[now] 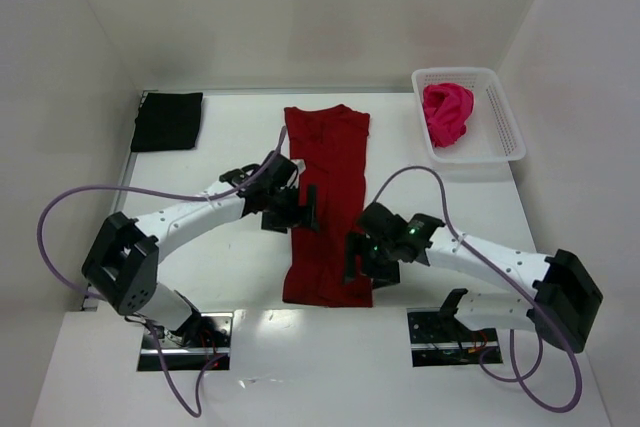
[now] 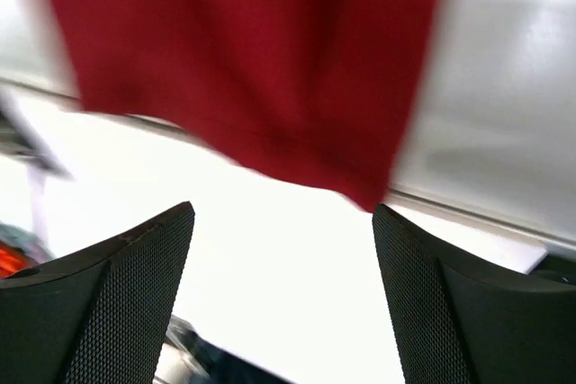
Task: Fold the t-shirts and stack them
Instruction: Rotate the tshirt 90 degrees
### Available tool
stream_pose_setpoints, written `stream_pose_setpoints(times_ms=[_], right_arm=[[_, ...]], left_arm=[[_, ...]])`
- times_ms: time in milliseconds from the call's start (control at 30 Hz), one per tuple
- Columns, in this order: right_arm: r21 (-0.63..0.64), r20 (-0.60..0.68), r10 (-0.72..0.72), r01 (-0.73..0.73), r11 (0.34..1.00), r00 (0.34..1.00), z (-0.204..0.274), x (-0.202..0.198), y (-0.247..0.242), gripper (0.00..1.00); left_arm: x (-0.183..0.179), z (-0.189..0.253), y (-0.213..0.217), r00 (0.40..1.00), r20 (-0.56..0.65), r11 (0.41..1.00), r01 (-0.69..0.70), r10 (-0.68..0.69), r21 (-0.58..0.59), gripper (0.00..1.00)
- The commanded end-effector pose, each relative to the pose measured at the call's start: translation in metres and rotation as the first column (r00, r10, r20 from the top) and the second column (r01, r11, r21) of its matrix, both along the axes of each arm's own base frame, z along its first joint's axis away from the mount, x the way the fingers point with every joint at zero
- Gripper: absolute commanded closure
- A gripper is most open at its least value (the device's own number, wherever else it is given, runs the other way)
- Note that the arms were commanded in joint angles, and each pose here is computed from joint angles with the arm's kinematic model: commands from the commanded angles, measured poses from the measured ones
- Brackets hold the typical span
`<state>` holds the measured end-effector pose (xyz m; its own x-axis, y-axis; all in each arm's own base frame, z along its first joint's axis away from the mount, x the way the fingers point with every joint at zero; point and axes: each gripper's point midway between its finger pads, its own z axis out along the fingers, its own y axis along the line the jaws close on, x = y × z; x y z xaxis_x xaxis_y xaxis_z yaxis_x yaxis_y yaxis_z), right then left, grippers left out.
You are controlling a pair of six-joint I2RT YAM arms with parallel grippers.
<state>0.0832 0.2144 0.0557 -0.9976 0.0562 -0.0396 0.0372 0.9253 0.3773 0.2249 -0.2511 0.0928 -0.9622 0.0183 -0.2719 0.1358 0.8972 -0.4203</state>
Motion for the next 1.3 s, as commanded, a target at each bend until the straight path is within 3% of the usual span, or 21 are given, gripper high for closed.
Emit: stream_pose_setpoints(times_ms=[0,200,300,367,467,533,633,767,933,1133,1267], right_arm=[[0.073,0.133,-0.016,0.007,0.997,0.991,0.047,0.033,0.008,0.14],[0.142,0.275,-0.005,-0.036,0.989,0.961,0.083,0.073,0.03,0.08],[0.158,0.238,0.029,-0.068,0.985,0.971,0.07,0.074,0.043,0.11],[0.154,0.23,0.042,-0.079,0.985,0.972,0.065,0.075,0.046,0.19],[0.145,0.222,0.044,-0.078,0.986,0.974,0.058,0.07,0.041,0.29],[0.136,0.212,0.046,-0.076,0.988,0.976,0.046,0.067,0.038,0.31],[0.156,0.189,0.04,-0.071,0.985,0.981,0.039,0.066,0.043,0.36],[0.147,0.193,0.036,-0.066,0.987,0.981,0.035,0.073,0.048,0.42],[0.136,0.203,0.049,-0.077,0.988,0.978,0.033,0.077,0.053,0.45],[0.175,0.186,0.047,-0.08,0.981,0.981,0.029,0.067,0.06,0.45],[0.165,0.168,0.094,-0.122,0.979,0.981,0.022,0.057,0.076,0.35]], left_arm=[[0.035,0.017,-0.006,0.995,0.098,0.999,-0.024,0.028,-0.032,0.02],[0.083,0.035,-0.016,0.978,0.198,0.99,-0.034,0.062,-0.14,0.05],[0.096,0.04,-0.035,0.98,0.199,0.977,0.064,-0.022,-0.205,0.05],[0.101,0.024,-0.042,0.985,0.153,0.972,0.112,-0.081,-0.206,0.06],[0.095,0.033,-0.061,0.978,0.144,0.931,0.19,-0.151,-0.311,0.07],[0.087,0.028,-0.069,0.967,0.137,0.898,0.25,-0.214,-0.362,0.07],[0.083,0.004,-0.068,0.971,0.071,0.906,0.241,-0.23,-0.349,0.07],[0.089,0.009,-0.076,0.967,0.106,0.886,0.256,-0.233,-0.386,0.09],[0.101,-0.009,-0.079,0.983,0.042,0.914,0.182,-0.179,-0.362,0.16],[0.109,-0.022,-0.075,0.992,0.026,0.94,0.122,-0.12,-0.318,0.23],[0.112,-0.028,-0.076,0.992,0.023,0.941,0.127,-0.126,-0.312,0.25]])
